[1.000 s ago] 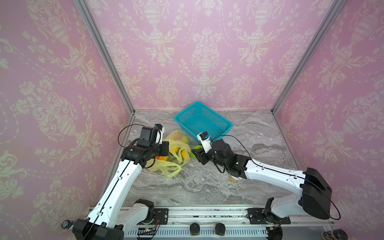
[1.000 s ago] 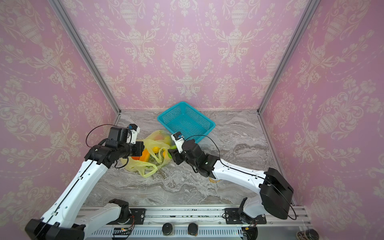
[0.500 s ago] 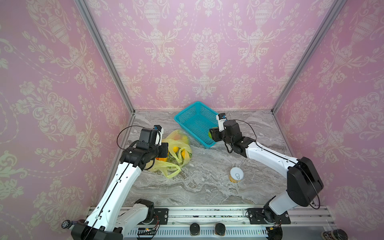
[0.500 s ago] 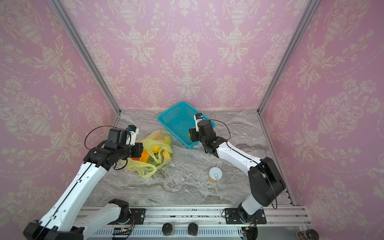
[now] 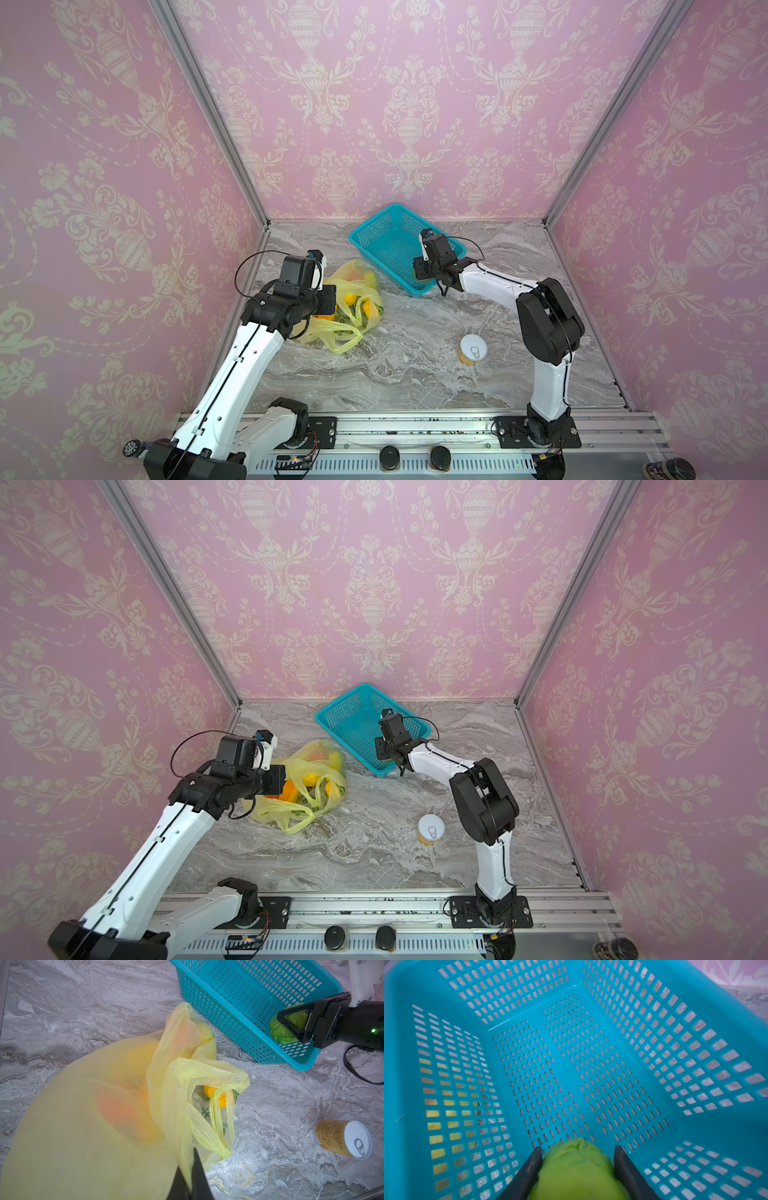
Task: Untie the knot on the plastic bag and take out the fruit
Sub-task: 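Carry the green apple over the teal basket and release it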
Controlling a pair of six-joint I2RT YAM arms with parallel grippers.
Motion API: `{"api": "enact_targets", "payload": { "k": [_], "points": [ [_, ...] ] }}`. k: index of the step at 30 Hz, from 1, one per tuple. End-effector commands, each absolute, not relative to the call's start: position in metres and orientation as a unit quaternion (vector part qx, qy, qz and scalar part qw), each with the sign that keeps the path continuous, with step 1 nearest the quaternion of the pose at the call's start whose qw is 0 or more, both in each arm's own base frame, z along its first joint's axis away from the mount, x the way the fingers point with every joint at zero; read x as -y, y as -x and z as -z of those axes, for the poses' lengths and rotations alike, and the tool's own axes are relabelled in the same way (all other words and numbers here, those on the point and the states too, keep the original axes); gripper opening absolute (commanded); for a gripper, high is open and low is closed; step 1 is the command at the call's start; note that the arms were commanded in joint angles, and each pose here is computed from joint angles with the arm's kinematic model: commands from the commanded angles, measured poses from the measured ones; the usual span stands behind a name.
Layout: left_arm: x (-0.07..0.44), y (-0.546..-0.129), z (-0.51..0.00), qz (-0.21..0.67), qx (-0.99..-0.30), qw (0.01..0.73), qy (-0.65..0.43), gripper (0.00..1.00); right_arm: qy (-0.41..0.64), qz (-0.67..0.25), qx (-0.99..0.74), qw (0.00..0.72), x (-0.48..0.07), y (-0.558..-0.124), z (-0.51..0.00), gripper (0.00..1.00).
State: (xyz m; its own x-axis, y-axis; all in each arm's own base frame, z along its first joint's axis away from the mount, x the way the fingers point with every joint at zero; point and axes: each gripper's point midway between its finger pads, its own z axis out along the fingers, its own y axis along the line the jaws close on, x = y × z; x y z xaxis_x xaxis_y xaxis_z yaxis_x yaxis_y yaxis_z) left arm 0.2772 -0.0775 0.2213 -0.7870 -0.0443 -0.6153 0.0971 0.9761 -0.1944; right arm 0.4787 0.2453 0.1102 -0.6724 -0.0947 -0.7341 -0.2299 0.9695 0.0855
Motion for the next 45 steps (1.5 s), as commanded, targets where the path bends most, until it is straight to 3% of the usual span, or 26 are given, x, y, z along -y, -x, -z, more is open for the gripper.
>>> {"api": "enact_targets", "payload": {
  "k": [1, 18, 30, 37, 45],
  "points": [
    [0.074, -0.273, -0.214, 0.098, -0.943, 0.319, -0.012, 0.0, 0.066, -0.068, -0.913, 0.397, -0.228, -0.474, -0.111, 0.13],
    [0.072, -0.274, -0.21, 0.09, -0.945, 0.314, -0.011, 0.0, 0.047, -0.003, -0.922, 0.385, -0.171, -0.457, -0.076, 0.13],
    [0.075, -0.276, -0.206, 0.096, -0.947, 0.307, -0.014, 0.0, 0.02, 0.04, -0.918, 0.394, -0.161, -0.513, -0.087, 0.17],
    [0.078, -0.275, -0.207, 0.103, -0.945, 0.309, -0.017, 0.0, -0.026, 0.098, -0.912, 0.398, -0.126, -0.535, -0.091, 0.22],
    [0.084, -0.276, -0.204, 0.117, -0.945, 0.303, -0.024, 0.0, -0.012, 0.048, -0.908, 0.416, -0.138, -0.532, -0.078, 0.57]
  ]
}}
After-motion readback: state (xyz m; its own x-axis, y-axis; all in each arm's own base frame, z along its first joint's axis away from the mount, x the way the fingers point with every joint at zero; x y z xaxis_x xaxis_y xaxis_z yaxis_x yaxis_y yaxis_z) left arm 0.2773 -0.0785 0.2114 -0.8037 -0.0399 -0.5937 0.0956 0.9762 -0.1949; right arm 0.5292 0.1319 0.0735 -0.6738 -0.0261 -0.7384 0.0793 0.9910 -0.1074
